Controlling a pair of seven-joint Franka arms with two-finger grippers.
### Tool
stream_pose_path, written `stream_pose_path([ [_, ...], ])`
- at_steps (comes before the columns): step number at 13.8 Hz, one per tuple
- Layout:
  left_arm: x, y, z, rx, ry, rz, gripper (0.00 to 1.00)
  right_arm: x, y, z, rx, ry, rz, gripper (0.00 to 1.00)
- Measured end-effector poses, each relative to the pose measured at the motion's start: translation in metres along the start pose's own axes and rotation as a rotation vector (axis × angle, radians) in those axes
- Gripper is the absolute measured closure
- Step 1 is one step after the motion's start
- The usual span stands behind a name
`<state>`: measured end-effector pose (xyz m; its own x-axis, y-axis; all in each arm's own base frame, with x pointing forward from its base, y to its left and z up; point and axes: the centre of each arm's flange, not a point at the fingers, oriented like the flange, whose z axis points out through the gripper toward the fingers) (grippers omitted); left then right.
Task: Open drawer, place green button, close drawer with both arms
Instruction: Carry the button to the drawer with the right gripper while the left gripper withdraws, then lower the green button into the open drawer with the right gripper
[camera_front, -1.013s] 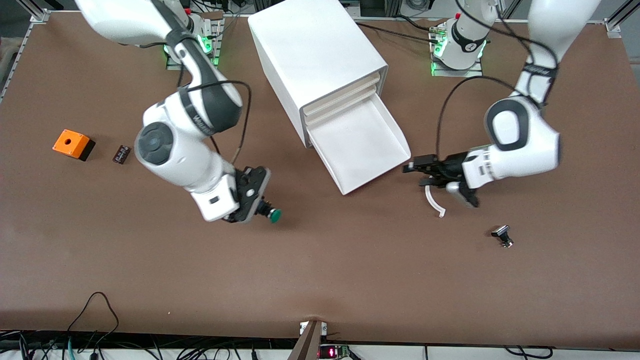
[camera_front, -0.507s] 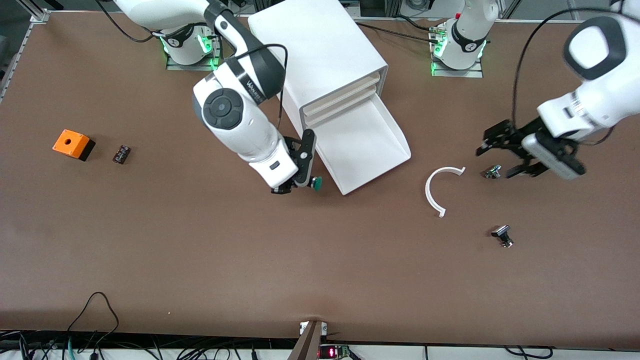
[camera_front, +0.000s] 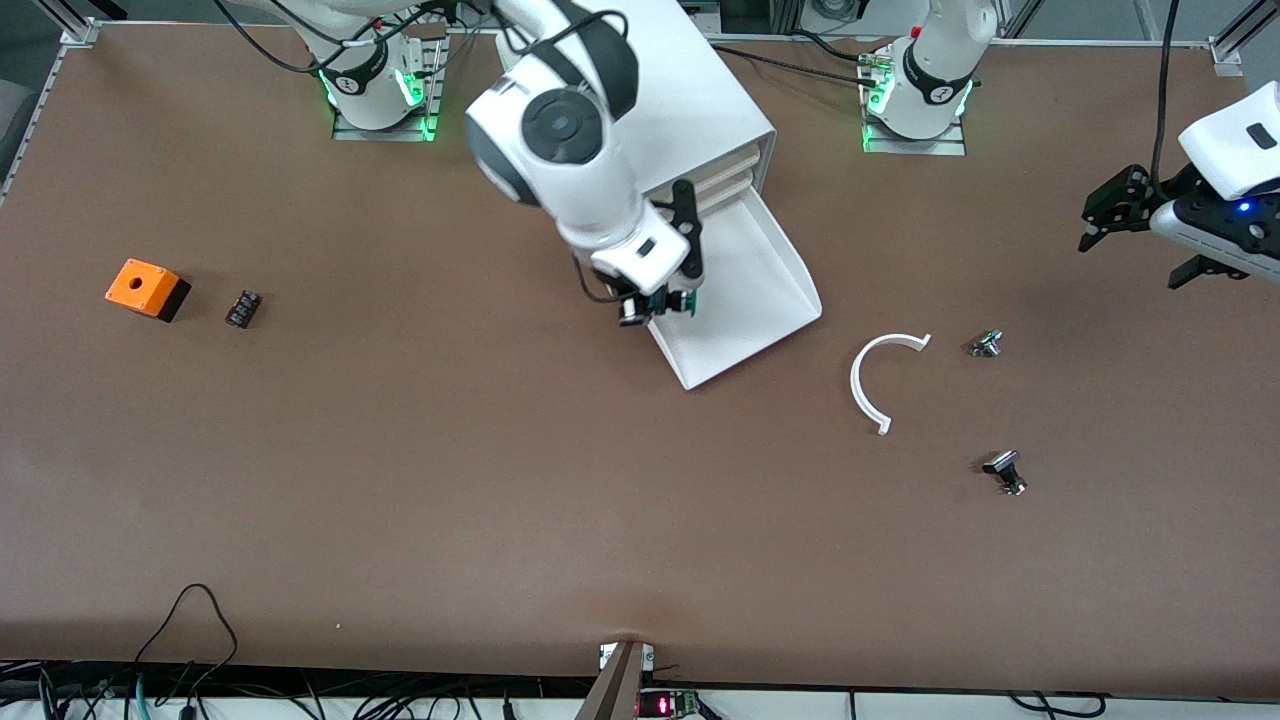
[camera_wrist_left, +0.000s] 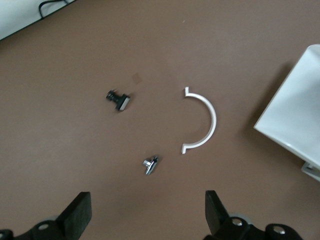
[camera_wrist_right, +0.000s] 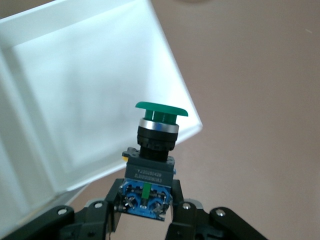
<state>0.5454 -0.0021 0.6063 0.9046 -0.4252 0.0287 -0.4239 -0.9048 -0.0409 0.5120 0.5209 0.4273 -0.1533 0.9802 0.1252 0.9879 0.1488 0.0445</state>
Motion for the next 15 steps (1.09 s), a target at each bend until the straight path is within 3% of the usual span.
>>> stream_pose_path([
  [2,-0.005,-0.003,0.005,0.005,-0.048,-0.056,0.00,0.018,-0.016,0.004,0.003,-0.022,-0.092,0.59],
  [7,-0.004,-0.005,0.012,-0.001,-0.068,-0.147,0.00,0.033,-0.029,0.023,0.027,-0.036,-0.242,0.59],
  [15,-0.002,-0.003,0.014,-0.001,-0.074,-0.213,0.00,0.058,-0.043,0.089,0.012,-0.061,-0.316,0.59],
])
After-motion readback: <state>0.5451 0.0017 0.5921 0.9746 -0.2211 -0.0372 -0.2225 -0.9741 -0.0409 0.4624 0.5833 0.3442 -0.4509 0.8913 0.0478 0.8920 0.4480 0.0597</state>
